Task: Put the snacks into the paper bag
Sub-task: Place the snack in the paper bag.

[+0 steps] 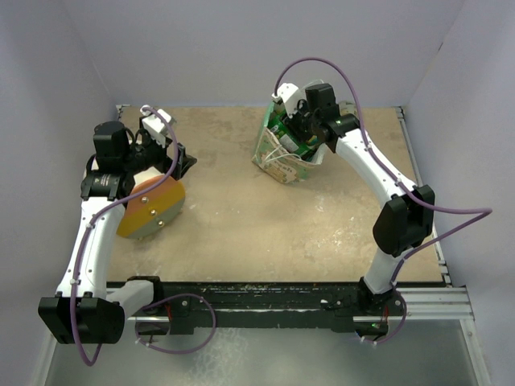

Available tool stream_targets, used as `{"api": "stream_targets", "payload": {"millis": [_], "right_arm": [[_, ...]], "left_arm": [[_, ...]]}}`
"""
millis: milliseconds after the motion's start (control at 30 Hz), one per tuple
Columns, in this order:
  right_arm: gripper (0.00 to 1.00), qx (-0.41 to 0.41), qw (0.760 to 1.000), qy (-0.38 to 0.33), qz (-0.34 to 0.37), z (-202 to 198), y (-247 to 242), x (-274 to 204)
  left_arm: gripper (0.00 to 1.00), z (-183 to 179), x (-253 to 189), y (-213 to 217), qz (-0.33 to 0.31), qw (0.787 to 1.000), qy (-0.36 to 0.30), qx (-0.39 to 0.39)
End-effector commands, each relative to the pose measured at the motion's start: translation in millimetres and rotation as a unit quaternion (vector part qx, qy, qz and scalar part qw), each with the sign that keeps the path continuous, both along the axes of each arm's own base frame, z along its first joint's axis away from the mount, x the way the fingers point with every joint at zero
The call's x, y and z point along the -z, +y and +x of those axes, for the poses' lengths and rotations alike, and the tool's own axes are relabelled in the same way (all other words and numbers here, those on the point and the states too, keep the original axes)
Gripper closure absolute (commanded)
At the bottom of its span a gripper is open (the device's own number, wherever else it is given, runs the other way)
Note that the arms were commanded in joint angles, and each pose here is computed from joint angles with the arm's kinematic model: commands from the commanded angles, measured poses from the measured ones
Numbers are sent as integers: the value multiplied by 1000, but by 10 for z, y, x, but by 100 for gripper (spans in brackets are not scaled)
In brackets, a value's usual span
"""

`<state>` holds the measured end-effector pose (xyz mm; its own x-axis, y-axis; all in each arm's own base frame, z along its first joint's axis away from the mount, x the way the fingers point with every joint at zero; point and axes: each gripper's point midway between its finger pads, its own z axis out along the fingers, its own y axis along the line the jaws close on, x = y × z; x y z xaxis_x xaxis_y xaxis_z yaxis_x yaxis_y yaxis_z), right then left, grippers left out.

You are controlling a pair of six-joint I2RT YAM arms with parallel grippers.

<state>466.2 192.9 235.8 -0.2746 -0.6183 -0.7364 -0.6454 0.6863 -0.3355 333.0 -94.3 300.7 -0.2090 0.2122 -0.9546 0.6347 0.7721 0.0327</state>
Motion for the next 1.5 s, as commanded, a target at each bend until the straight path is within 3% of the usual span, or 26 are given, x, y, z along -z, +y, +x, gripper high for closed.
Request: {"api": "stream_targets", "payload": {"millis": [0, 200, 400, 500, 800, 967, 1267, 1467], "right_arm": [[63, 58, 997, -43, -2, 109, -125, -276], [65, 80, 994, -60, -36, 79, -51, -223], [58, 54, 997, -31, -39, 12, 83, -46], [55, -3, 1000, 5, -12, -144, 273, 34], [45, -26, 999, 3, 39, -176, 231, -322], [57, -36, 996, 40, 64, -179, 164, -254], [97, -41, 996, 32, 72, -194, 123, -415], [100, -14, 998, -4, 58, -172, -19, -698]], "left_arm": [[1, 12, -122, -4, -4, 1000, -29, 8], [1, 3, -119, 3, -1, 1000, -30, 6], [1, -4, -120, 10, -1, 1000, -31, 5], [1, -4, -117, 13, -1, 1000, -30, 5], [1, -16, -125, 6, -1, 999, -32, 8], [1, -24, -126, 7, -2, 999, -33, 8], [1, -28, -124, 3, -3, 999, -32, 9], [1, -24, -113, -3, -4, 999, -30, 10]]}}
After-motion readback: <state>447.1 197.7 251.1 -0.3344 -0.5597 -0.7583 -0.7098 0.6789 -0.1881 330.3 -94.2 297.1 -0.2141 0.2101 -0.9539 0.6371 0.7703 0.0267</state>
